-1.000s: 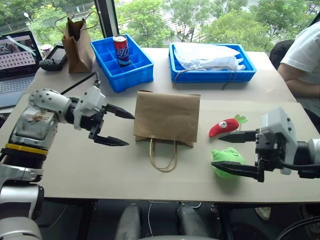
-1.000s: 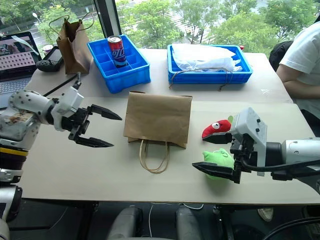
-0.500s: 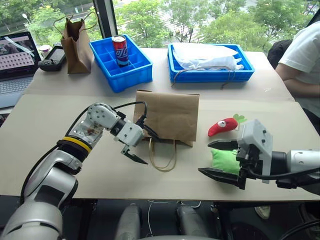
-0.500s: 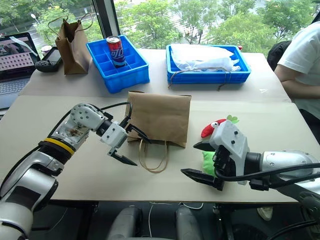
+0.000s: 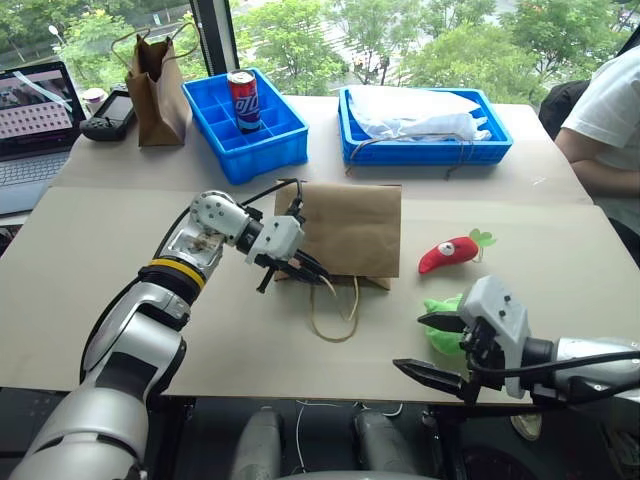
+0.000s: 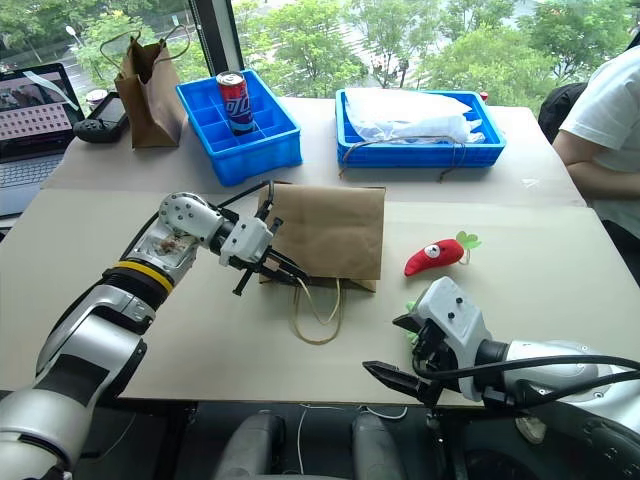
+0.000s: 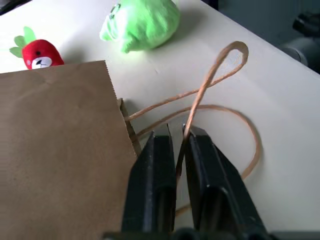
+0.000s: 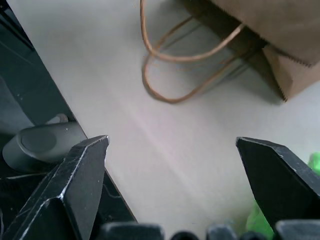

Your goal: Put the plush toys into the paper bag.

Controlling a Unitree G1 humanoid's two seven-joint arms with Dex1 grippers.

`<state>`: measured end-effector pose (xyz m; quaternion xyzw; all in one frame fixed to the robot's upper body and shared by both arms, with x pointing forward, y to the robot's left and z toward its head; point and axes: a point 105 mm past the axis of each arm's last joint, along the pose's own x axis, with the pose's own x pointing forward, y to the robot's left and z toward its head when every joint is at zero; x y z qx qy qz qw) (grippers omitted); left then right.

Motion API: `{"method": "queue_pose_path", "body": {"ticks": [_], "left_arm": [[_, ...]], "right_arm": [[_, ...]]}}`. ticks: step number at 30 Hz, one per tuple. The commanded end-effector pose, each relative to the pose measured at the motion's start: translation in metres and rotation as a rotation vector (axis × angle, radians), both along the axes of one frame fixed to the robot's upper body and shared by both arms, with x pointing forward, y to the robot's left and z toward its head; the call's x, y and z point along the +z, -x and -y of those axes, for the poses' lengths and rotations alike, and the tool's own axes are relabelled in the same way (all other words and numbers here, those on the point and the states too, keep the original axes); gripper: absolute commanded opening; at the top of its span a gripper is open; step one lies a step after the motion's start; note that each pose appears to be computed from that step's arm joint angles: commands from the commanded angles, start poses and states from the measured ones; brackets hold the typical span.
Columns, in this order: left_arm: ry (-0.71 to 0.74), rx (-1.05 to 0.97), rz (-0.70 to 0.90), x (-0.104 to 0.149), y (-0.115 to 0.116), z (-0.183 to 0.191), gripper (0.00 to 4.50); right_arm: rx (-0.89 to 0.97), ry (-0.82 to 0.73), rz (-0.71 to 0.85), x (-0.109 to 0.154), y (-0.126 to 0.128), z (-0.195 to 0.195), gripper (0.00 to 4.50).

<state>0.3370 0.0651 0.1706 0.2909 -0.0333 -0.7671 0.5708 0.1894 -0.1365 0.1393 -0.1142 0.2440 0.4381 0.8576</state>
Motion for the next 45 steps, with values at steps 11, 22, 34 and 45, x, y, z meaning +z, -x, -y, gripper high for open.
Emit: {"method": "queue_pose_path", "body": {"ticks": [11,22,34,45], "left_arm": [[0.143,0.081,-0.118,0.063,0.013,0.025,0.00],[0.155,0.092,-0.172,0.068,0.024,0.042,0.00],[0.292,0.350,-0.358,0.093,-0.004,0.034,0.00],[0.626,0.850,-0.436,0.134,-0.081,-0.017,0.00]], "right_arm": [[-0.257,-0.249,0.251,0.012,-0.068,-0.031,1.84],[-0.399,-0.302,0.321,-0.020,-0.121,-0.043,0.05],[-0.327,-0.207,0.270,-0.058,-0.130,-0.054,0.05],[-0.337,-0.156,0.233,-0.072,-0.125,-0.051,0.05]]}}
